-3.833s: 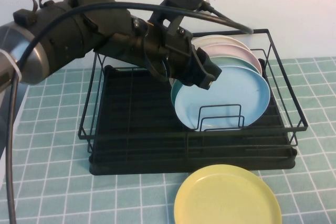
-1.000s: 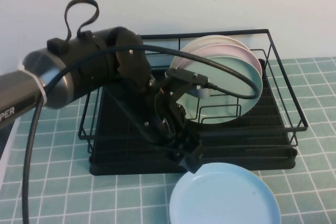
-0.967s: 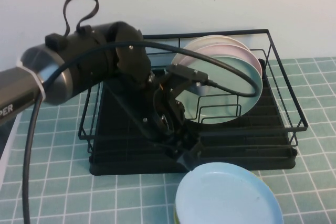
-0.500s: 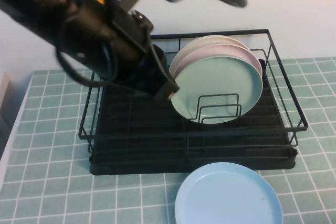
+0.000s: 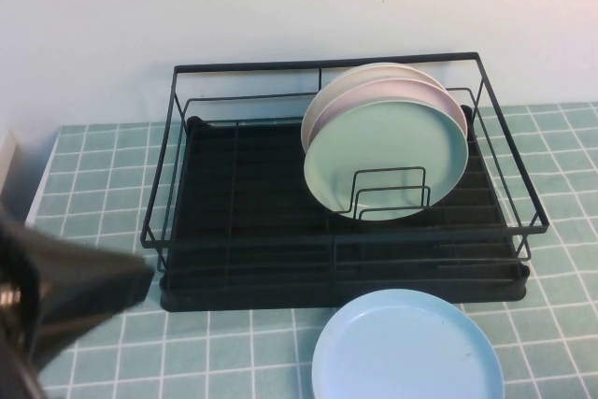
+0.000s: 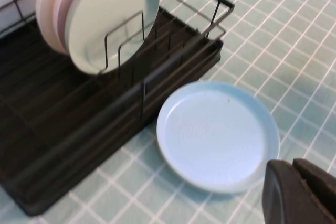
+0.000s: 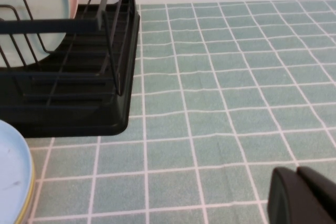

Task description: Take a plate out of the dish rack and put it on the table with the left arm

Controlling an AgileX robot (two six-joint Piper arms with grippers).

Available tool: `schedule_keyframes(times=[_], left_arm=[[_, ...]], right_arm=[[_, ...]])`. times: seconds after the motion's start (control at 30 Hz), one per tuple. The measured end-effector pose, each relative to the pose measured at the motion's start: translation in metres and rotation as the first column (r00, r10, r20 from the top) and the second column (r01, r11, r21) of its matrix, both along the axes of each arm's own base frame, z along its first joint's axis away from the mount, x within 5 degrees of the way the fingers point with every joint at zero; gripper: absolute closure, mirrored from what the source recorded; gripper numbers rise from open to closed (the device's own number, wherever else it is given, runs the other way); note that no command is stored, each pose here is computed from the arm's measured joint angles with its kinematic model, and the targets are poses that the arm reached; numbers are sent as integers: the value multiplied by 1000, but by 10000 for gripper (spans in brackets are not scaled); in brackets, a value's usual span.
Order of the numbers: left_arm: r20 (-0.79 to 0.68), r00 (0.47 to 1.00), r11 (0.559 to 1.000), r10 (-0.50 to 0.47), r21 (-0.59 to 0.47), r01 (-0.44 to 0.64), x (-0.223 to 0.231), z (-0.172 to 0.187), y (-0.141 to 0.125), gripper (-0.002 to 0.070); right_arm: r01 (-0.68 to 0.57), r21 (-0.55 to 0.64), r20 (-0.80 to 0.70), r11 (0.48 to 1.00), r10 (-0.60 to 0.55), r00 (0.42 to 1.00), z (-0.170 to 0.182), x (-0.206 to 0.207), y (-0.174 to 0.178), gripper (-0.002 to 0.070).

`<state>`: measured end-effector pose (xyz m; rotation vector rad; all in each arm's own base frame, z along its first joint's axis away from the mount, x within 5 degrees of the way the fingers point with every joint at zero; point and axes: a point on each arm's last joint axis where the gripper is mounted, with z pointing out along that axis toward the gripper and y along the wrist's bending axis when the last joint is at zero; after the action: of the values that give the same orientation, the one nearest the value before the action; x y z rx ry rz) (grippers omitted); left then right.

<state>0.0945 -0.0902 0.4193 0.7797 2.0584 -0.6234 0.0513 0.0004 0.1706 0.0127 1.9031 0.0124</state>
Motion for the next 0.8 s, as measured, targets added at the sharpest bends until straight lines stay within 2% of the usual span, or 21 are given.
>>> schedule_keyframes(times=[0.23,0.4,0.67,0.8], left_arm=[[-57,998,1000,12,22,-11,-36,-75,23,676],[-115,993,1000,-6,20,8,-52,-105,30,676],[-327,943,981,-63,156,120,-72,-132,37,677],[-364,929,973,-71,179,145,-75,-135,39,677]], right_arm=[[0,0,0,1000,0,1000,0,0,0,678],[0,0,0,1000,0,1000,0,0,0,678],[0,0,0,1000,0,1000,0,0,0,678],[0,0,0,1000,0,1000,0,0,0,678]])
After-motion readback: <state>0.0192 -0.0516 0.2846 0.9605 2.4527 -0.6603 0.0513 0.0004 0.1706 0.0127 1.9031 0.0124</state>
